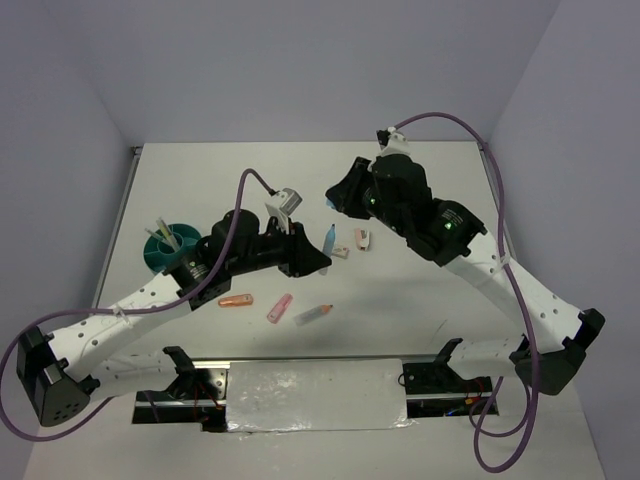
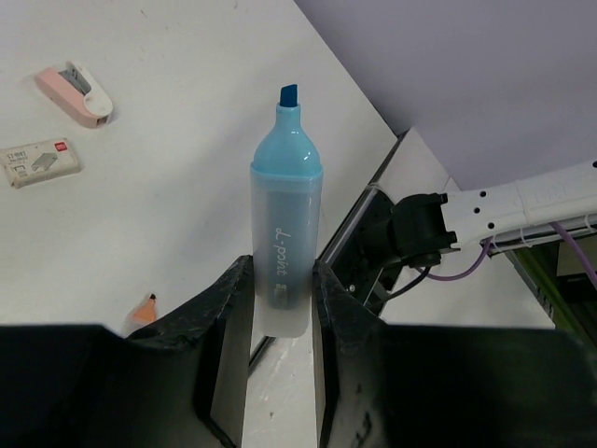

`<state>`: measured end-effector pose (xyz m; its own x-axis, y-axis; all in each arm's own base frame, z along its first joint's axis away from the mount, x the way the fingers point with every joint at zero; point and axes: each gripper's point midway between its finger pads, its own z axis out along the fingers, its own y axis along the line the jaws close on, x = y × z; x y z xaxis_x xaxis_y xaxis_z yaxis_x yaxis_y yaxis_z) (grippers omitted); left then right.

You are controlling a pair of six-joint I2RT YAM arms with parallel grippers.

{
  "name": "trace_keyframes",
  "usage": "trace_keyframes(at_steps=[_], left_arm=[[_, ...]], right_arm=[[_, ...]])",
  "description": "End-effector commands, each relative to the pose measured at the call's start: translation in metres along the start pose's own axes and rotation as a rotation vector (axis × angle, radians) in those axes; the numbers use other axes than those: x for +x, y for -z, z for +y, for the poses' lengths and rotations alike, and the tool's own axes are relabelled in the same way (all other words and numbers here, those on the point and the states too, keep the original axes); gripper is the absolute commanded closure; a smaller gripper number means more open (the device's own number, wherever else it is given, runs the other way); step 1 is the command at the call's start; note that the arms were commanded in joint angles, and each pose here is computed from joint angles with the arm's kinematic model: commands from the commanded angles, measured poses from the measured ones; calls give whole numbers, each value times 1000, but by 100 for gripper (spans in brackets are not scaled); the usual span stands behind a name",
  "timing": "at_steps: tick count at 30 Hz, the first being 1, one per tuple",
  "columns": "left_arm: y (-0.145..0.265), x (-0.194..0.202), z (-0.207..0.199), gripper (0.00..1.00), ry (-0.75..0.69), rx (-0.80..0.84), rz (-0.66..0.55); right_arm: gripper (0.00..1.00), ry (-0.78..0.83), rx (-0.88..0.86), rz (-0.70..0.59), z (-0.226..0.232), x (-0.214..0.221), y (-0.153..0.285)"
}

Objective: Sort the stationery into containers
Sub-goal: Close the pen cap on the pen.

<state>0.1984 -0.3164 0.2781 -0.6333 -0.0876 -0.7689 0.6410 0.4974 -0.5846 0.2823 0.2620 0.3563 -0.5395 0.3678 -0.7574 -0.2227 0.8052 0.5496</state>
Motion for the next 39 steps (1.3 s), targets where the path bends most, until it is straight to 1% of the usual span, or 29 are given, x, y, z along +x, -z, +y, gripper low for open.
trace_keyframes(at_steps=[1,5,12,17,23,25,34,39], left_arm=[[8,-21,-8,100,-56,13,-77],[7,-27,-3,100,-60,-13,-90],[7,-35,-3,100,-67,-19,-116],[7,-37,-2,100,-60,-11,-129],[2,-33,-3,100,-45,3,-112],[1,-38,-5,100,-45,16,-129],[-4,-42,5,100,-21,-35,-147],[-4,-57,7,100,-16,-66,-193]], right_arm=[[100,0,-15,-52,12,-14,8],[100,31,-4,-31,11,-4,11],[100,64,58,-32,-1,1,12],[100,63,49,-19,-2,6,13],[100,58,41,4,-2,15,8],[100,61,38,8,-2,17,6],[100,57,8,50,7,32,5],[100,68,24,72,5,46,6]])
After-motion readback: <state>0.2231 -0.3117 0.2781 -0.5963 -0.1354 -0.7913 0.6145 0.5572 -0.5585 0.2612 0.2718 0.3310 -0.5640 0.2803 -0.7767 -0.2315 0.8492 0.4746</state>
